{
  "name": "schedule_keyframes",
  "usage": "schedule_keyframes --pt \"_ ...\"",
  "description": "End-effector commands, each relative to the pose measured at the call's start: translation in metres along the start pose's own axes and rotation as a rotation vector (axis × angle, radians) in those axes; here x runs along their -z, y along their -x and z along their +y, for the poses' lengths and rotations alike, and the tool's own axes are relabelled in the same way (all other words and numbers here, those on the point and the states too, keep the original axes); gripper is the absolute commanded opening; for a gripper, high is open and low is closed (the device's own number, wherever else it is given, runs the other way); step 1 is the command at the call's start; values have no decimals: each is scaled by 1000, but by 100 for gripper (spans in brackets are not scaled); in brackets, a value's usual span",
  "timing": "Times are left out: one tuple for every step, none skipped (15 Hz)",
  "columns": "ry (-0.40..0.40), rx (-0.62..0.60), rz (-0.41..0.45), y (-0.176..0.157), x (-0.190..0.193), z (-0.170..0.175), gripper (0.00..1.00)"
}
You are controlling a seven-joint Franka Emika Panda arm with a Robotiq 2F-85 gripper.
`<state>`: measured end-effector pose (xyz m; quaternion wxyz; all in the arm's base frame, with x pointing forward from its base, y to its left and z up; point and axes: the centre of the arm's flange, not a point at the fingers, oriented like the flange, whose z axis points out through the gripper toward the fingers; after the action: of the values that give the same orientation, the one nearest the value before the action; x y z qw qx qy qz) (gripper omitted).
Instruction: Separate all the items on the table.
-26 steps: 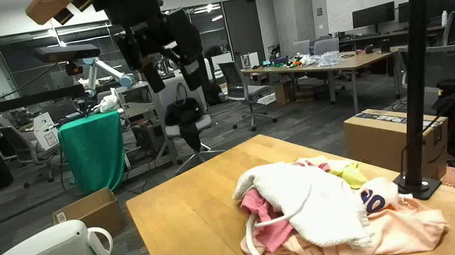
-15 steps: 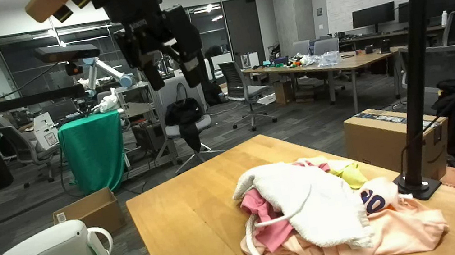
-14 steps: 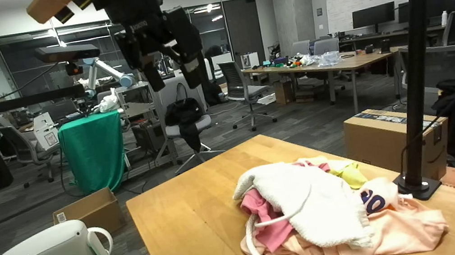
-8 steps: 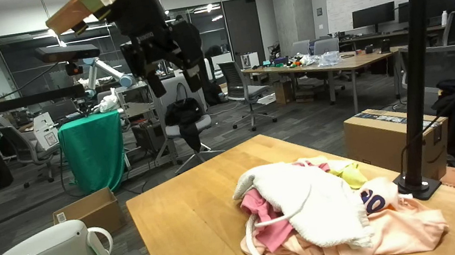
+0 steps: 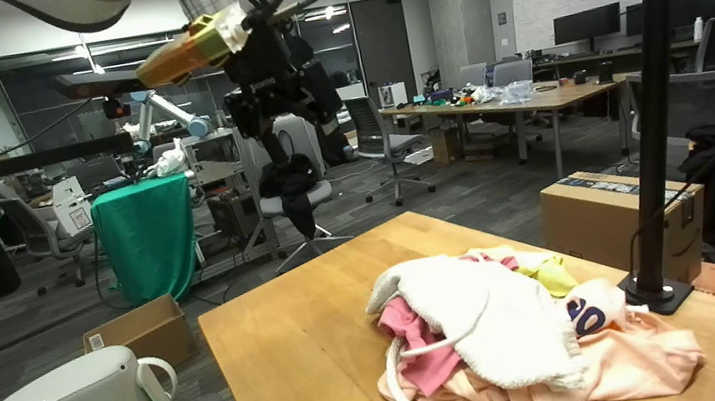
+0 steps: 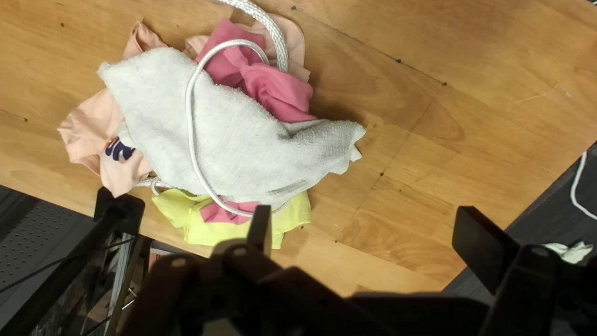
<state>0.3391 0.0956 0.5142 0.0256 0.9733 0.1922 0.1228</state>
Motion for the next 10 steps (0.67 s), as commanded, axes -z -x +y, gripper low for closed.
schedule_keyframes --pt "27 -39 19 -37 -15 6 100" --pt "33 -51 16 -42 -23 8 100" --pt "34 -62 7 -46 -32 10 100" --pt "36 -73 0 -49 -41 11 100" --pt "31 -85 -15 -51 -50 11 100" --pt "33 -96 -31 -52 -59 12 100" --pt "28 -107 -51 -53 -68 12 100" --pt "33 -120 -65 -53 -77 13 100" --pt "35 -127 -79 -53 -86 14 100" --pt "35 -134 -92 -53 -95 15 100"
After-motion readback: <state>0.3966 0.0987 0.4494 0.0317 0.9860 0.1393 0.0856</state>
